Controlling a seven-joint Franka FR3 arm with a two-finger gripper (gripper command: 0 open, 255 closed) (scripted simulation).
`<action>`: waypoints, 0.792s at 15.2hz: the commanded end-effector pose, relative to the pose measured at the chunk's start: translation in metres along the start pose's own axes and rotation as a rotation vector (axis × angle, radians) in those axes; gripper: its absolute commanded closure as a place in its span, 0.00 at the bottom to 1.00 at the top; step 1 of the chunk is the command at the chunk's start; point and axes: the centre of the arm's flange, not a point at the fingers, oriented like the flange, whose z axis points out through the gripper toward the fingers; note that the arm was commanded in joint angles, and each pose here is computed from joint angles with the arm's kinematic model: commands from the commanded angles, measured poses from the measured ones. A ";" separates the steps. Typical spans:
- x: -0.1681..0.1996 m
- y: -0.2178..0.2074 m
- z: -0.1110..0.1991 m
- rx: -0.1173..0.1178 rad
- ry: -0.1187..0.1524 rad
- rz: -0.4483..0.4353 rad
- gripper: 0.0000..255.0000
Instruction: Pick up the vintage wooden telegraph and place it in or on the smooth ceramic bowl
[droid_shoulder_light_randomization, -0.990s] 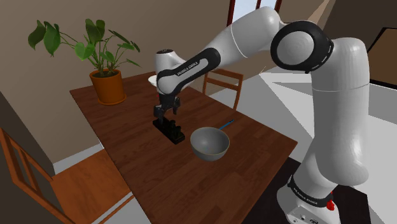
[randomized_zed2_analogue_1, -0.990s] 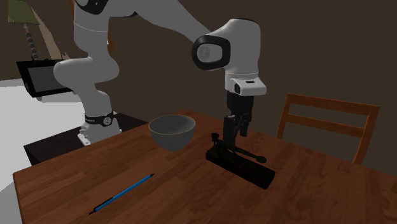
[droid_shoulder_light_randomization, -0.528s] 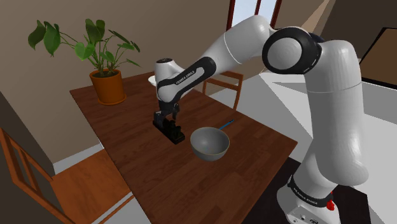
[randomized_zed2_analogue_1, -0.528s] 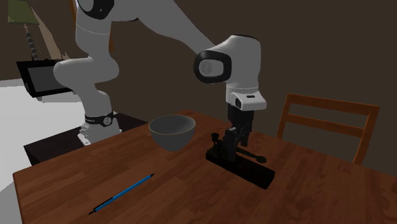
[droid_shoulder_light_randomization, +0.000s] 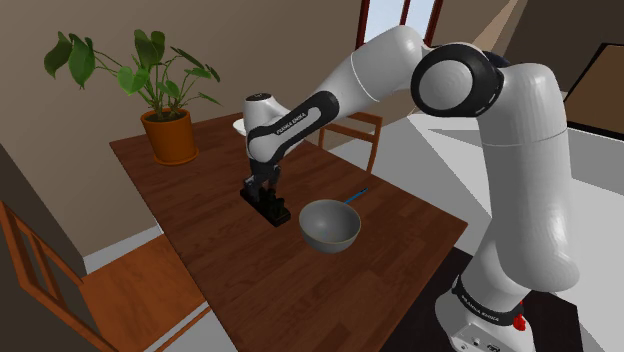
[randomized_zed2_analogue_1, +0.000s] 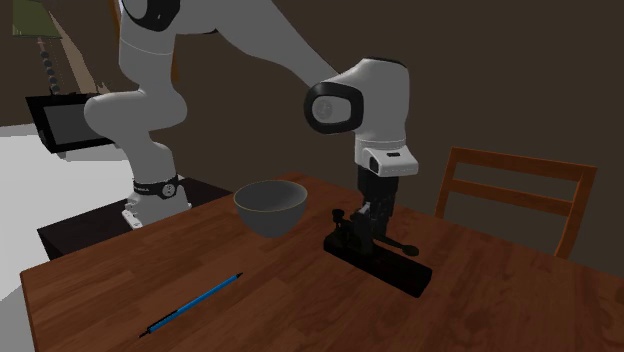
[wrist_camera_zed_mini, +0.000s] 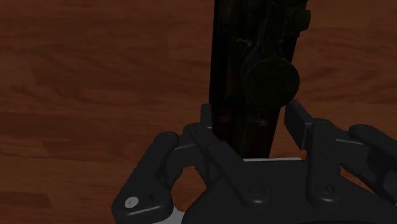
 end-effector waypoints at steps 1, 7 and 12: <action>0.000 0.000 0.000 0.000 0.000 0.000 1.00; 0.000 0.000 0.000 0.000 0.000 0.000 1.00; 0.001 0.000 -0.016 0.000 0.000 0.000 1.00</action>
